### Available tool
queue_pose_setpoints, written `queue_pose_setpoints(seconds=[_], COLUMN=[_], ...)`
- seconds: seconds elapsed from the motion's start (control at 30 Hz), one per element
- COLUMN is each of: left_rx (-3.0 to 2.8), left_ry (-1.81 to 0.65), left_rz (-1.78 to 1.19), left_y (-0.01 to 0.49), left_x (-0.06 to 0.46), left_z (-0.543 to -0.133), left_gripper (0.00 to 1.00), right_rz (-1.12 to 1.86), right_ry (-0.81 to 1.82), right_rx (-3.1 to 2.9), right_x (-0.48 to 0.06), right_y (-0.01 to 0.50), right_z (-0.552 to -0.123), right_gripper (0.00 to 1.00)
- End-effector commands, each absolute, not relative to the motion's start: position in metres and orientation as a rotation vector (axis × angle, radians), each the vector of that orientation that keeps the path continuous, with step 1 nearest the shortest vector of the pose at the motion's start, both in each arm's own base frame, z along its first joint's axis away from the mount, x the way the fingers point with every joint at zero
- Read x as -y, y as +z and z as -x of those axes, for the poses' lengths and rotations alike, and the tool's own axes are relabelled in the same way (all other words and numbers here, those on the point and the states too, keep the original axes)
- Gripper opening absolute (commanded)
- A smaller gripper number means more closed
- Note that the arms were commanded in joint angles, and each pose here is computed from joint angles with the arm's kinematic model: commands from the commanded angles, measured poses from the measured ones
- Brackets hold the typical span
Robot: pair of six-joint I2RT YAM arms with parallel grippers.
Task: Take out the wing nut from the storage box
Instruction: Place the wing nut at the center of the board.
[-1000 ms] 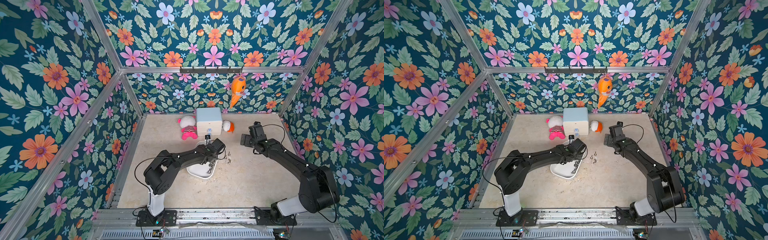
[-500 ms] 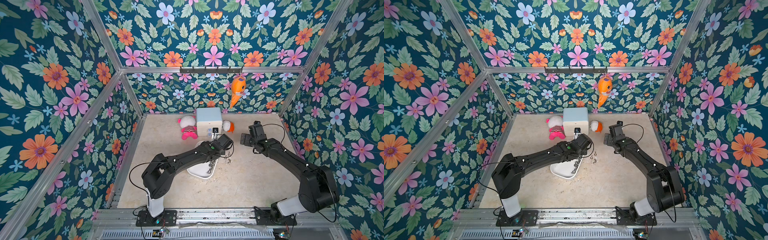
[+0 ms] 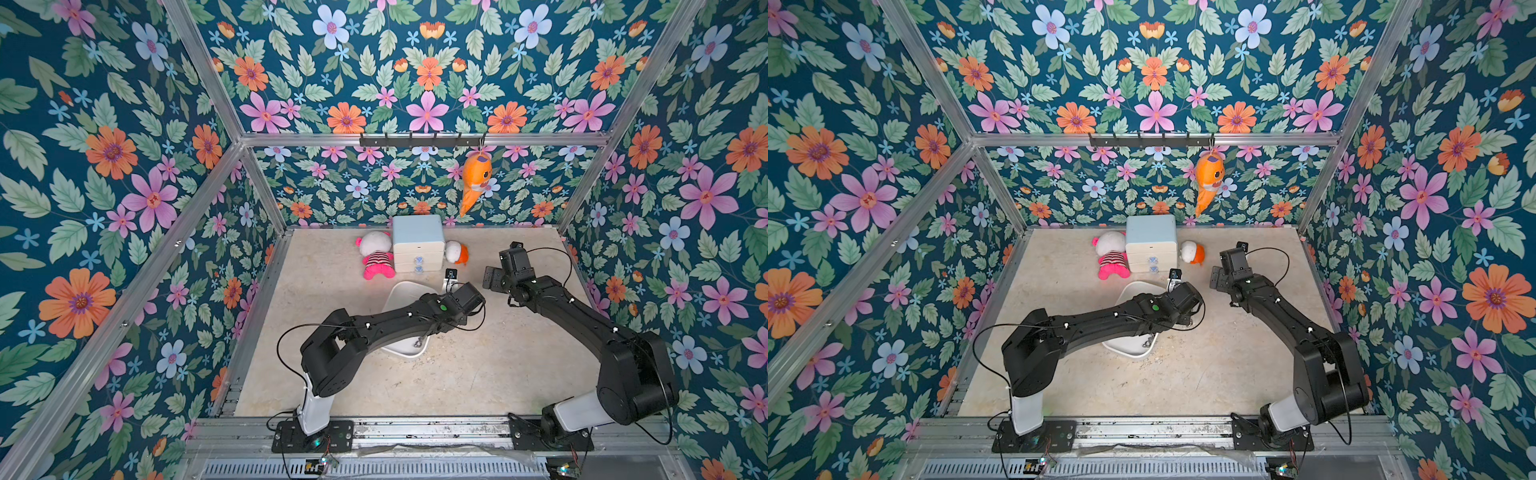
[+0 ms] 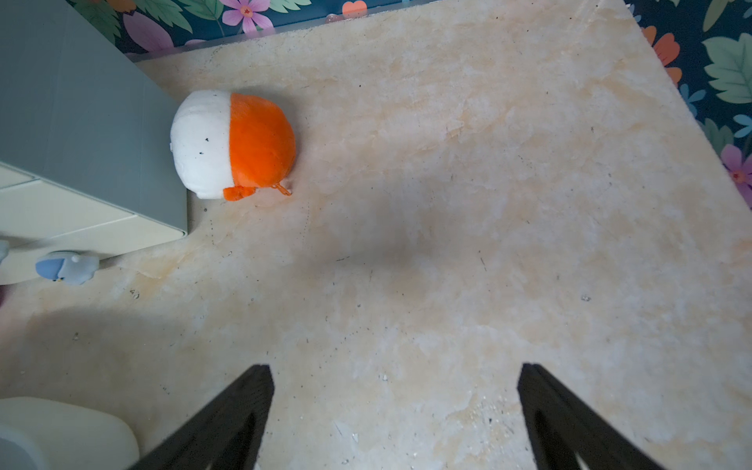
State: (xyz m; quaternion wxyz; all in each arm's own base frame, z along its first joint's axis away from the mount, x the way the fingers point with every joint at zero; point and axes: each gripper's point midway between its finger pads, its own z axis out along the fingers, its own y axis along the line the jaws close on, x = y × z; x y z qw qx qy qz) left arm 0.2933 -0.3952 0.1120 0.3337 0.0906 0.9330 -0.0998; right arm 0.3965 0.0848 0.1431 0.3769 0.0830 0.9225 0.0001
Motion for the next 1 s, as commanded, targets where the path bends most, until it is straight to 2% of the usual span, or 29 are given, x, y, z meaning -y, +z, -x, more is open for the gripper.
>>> queue_pose_setpoints(seconds=[0.0, 0.5, 0.97], left_rx=[-2.467, -2.546, -2.573], left_ry=[-0.252, -0.232, -0.227], left_rz=[-0.242, -0.271, -0.267], left_y=[0.103, 0.062, 0.047], left_x=[0.396, 0.401, 0.402], left_z=[-0.286, -0.270, -0.268], left_gripper=[0.05, 0.05, 0.05], right_rz=[-0.235, -0.229, -0.227], right_ry=[-0.017, -0.001, 0.007], right_rx=[-2.345, -2.351, -2.355], right_x=[-0.078, -0.080, -0.081], right_y=[0.148, 0.145, 0.142], right_z=[-0.397, -0.396, -0.395], right_gripper=[0.99, 0.99, 0.99])
